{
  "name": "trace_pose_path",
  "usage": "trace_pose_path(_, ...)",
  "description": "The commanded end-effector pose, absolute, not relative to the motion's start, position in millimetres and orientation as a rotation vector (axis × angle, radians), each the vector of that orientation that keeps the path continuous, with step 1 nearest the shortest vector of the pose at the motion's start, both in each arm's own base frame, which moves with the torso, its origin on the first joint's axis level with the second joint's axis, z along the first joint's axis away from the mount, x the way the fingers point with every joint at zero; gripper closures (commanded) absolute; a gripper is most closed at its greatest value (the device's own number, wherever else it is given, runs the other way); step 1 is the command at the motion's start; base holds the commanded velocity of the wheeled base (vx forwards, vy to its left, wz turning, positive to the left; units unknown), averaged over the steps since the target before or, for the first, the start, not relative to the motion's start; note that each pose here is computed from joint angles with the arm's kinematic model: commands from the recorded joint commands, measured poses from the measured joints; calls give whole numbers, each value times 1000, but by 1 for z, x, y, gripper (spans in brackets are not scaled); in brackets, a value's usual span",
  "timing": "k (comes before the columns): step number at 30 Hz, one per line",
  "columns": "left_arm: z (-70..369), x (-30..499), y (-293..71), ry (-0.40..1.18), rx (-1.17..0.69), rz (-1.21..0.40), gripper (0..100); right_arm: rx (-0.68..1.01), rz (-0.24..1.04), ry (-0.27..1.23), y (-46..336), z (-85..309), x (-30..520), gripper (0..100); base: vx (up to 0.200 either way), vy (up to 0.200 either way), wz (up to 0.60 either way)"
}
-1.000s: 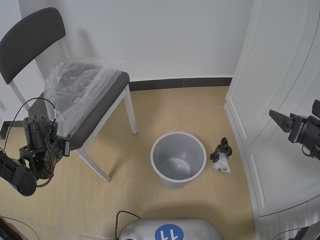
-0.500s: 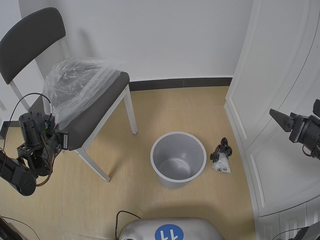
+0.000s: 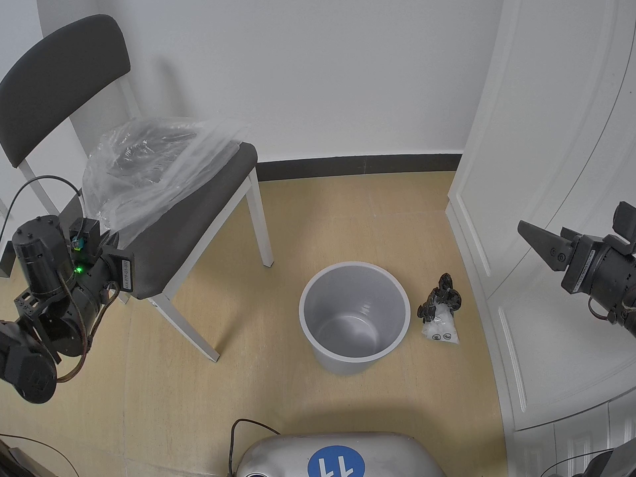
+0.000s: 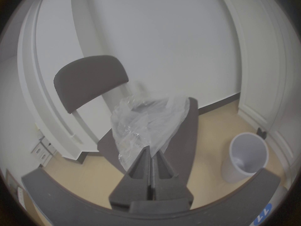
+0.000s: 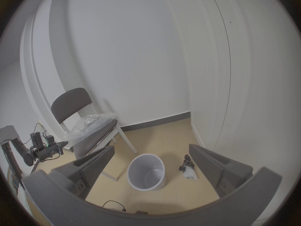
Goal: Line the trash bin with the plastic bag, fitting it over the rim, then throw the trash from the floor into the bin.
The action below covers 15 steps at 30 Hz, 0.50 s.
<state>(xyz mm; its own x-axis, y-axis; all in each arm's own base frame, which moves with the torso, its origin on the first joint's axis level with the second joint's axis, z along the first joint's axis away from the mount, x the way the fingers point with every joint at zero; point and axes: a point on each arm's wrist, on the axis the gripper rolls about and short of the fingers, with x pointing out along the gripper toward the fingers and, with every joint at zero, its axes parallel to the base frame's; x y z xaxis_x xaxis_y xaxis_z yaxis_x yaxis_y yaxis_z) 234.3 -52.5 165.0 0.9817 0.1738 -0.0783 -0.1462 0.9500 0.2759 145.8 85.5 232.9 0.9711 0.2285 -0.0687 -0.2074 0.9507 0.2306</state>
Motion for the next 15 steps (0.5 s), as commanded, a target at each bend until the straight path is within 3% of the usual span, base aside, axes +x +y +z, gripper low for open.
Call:
trace_pose_path(1, 202, 200, -67, -66, 220, 7, 100, 236, 222, 82, 103, 230, 149, 0, 0, 0, 0)
trace_pose_path(4, 221, 193, -78, -146, 192, -92, 100, 240, 243, 73, 108, 230, 146, 0, 0, 0, 0)
trace_pose_path(15, 214, 163, -76, -166, 167, -283, 100, 240, 303, 164, 130, 210, 146, 0, 0, 0, 0)
